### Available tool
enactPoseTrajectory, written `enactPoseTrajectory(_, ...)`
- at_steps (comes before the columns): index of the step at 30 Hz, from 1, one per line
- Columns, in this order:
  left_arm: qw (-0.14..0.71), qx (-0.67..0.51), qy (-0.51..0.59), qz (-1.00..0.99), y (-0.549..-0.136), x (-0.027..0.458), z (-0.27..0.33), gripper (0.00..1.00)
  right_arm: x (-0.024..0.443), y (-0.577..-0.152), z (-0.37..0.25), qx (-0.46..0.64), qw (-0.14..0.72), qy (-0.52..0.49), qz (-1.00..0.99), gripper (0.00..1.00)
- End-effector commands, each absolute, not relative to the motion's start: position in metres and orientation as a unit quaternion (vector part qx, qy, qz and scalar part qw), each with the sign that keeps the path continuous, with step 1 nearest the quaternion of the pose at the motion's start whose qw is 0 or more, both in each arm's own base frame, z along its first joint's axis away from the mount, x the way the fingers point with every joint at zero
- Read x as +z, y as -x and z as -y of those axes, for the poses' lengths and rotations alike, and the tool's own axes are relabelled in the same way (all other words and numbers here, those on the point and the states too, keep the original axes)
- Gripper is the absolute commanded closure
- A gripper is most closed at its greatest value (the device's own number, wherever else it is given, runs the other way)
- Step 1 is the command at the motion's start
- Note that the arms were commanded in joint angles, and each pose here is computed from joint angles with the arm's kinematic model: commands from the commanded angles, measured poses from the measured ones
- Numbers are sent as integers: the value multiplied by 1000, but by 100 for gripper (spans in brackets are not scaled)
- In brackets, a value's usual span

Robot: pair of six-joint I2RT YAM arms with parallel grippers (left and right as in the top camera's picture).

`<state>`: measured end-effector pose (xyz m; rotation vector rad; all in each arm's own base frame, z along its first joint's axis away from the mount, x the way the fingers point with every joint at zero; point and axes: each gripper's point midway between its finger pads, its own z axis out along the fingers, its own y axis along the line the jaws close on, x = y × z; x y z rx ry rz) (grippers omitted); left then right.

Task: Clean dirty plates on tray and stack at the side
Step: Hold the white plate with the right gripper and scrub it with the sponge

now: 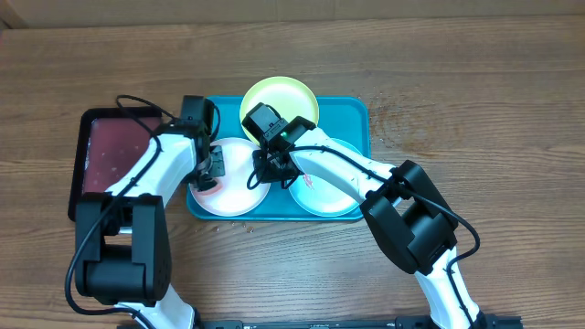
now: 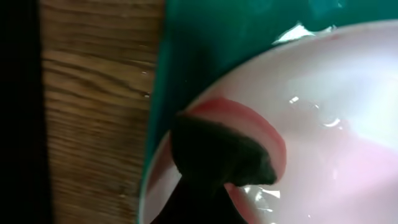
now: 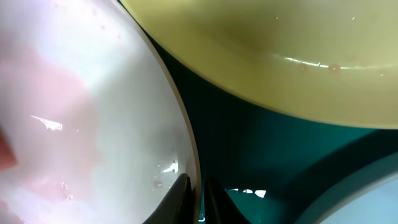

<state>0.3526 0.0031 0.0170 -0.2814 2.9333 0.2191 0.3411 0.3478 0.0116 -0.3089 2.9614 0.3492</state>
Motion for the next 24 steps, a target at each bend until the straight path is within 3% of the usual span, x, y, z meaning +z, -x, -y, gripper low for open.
enactPoseTrajectory(1, 106, 53, 108, -987, -364, 23, 2, 96, 15, -354, -342, 107, 89, 97, -985, 90)
enactPoseTrajectory(7, 77, -101, 93, -988, -355, 15, 56, 96, 15, -355, -343, 109, 89, 97, -985, 90)
enactPoseTrajectory(17, 24, -164, 74, -983, -318, -6, 81, 96, 15, -355, -343, 110, 90, 97, -985, 90)
enactPoseTrajectory(24, 31, -249, -35, -967, -312, 7, 113, 96, 16, -355, -343, 110, 90, 97, -985, 90)
